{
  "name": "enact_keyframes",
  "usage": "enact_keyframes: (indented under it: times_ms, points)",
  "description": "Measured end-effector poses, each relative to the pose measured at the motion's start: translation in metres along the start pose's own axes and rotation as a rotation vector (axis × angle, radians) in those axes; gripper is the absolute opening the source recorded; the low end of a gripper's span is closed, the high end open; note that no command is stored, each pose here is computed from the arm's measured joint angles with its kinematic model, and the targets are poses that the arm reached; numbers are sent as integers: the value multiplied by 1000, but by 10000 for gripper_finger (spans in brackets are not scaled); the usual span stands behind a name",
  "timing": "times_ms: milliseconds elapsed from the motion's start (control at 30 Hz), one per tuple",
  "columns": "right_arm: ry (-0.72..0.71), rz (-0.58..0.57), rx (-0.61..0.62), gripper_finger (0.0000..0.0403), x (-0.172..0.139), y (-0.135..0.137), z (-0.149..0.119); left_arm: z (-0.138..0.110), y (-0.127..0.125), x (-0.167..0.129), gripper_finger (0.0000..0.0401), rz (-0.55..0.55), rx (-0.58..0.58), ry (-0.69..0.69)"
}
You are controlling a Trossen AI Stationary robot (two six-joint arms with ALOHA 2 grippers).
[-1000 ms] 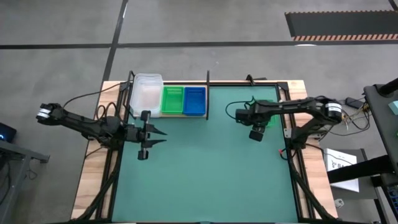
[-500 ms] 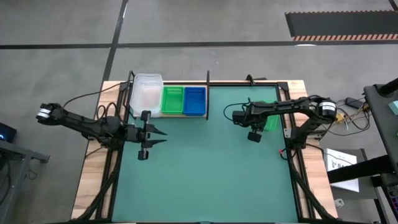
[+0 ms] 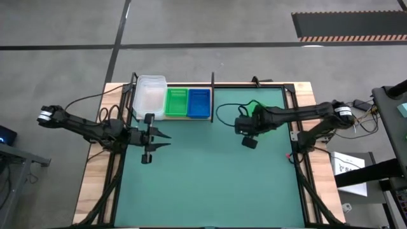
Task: Stack baskets on shelf by color
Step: Stack the green bin on top of the other green bins on the shelf
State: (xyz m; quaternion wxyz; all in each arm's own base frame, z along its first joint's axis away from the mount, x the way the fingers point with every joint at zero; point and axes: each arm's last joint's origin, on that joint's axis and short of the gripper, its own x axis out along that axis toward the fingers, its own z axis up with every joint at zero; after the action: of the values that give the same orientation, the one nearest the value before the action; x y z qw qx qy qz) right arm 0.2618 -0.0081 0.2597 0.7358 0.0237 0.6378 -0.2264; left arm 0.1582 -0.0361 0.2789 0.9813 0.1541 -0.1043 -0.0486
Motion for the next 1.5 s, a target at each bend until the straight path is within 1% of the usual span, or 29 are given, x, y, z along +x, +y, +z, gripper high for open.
enact_keyframes:
  times_ms: [200, 300, 400, 533, 667, 833, 1000, 1100, 1233, 1300, 1500]
  points:
    - [-230, -35, -37, 9, -52, 22, 13, 3, 1, -1, 79, 4, 5, -10]
    - [-353, -4, -30, 9, -77, 30, 24, 10, 4, -7, 79, 20, 50, -50]
    - [-492, 50, -27, 9, -97, 36, 41, 17, 8, -16, 79, 40, 60, -99]
    - [-648, 87, -64, 9, -110, 46, 66, 18, 10, -26, 79, 38, 39, -98]
    - [-737, 78, -133, 9, -116, 58, 89, 15, 10, -34, 79, 21, 17, -57]
    - [-774, 36, -213, 9, -109, 73, 124, 11, 9, -42, 79, 22, 0, -62]
    - [-758, -8, -239, 9, -89, 81, 162, 10, 10, -52, 79, 37, 14, -101]
    - [-749, -32, -240, 9, -76, 81, 182, 11, 11, -59, 79, 47, 12, -129]
    - [-724, -57, -202, 9, -56, 72, 205, 14, 13, -66, 79, 62, 7, -169]
    - [-715, -65, -169, 9, -46, 66, 215, 13, 13, -67, 79, 55, 9, -155]
    - [-684, -83, -118, 9, -20, 48, 235, 13, 13, -70, 79, 53, 9, -155]
